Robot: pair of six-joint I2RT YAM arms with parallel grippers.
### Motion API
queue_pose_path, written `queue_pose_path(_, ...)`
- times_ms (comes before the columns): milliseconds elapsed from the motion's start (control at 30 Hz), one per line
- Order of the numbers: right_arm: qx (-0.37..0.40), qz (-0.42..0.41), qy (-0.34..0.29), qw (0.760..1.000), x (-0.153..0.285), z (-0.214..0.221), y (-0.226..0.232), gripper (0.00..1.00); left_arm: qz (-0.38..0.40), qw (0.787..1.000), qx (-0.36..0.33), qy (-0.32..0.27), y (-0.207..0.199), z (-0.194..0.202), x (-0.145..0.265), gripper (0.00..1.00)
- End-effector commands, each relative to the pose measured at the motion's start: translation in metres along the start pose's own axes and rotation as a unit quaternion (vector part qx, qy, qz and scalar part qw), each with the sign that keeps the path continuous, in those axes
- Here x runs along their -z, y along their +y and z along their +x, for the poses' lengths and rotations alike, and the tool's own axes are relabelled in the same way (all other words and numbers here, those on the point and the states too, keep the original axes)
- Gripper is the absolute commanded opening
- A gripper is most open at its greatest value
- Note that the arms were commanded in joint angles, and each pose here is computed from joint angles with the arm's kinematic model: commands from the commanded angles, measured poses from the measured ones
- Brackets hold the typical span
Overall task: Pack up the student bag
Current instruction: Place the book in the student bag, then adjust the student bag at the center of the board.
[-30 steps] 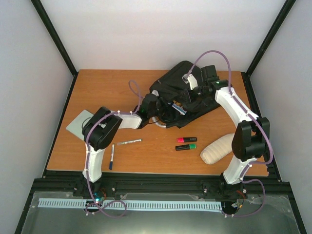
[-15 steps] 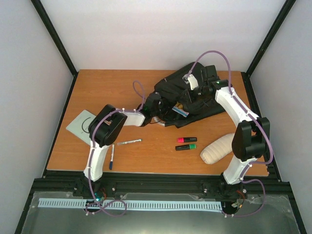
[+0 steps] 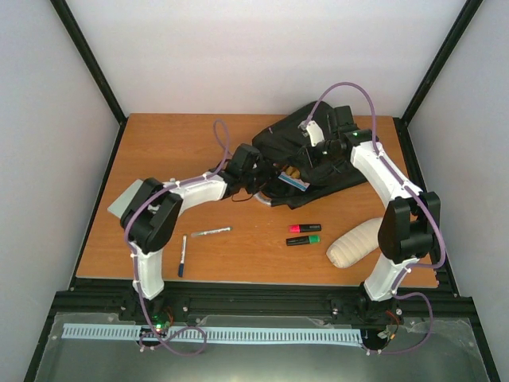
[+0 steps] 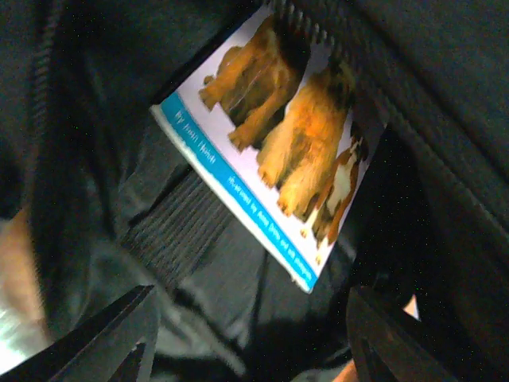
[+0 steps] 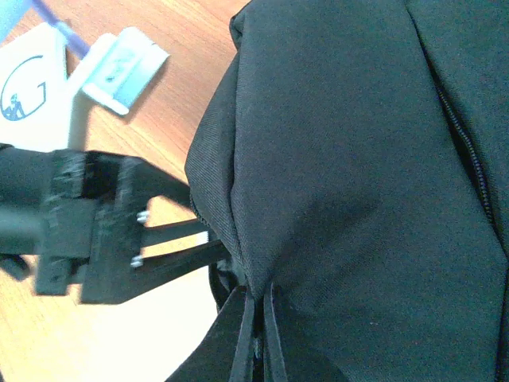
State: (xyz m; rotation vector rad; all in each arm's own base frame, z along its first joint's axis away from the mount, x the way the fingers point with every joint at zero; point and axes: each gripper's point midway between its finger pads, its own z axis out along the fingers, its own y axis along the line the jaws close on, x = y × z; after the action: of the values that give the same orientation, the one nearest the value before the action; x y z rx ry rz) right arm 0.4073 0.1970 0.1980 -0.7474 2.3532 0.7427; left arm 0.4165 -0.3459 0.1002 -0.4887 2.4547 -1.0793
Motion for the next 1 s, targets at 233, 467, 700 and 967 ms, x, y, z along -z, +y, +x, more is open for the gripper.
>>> queue_pose_path(233, 0.047, -0.003, -0.030, 0.998, 0.024, -0.011, 0.017, 0.03, -0.071, 0.992, -0.092, -0.045, 0.044, -0.007, 0.060, 0.68)
queue_pose_path(467, 0.050, -0.012, -0.025, 0.998, 0.030, -0.003, 0.026, 0.03, -0.072, 0.990, -0.099, -0.074, 0.055, -0.028, 0.046, 0.67)
queue_pose_path(700, 0.052, -0.020, -0.019, 0.998, 0.031, 0.005, 0.030, 0.03, -0.007, 0.992, -0.112, -0.056, 0.038, -0.035, 0.016, 0.63)
queue_pose_path(967, 0.057, -0.030, -0.023, 0.998, 0.036, -0.001, 0.036, 0.03, -0.068, 0.990, -0.063, -0.102, 0.062, -0.057, -0.001, 0.13)
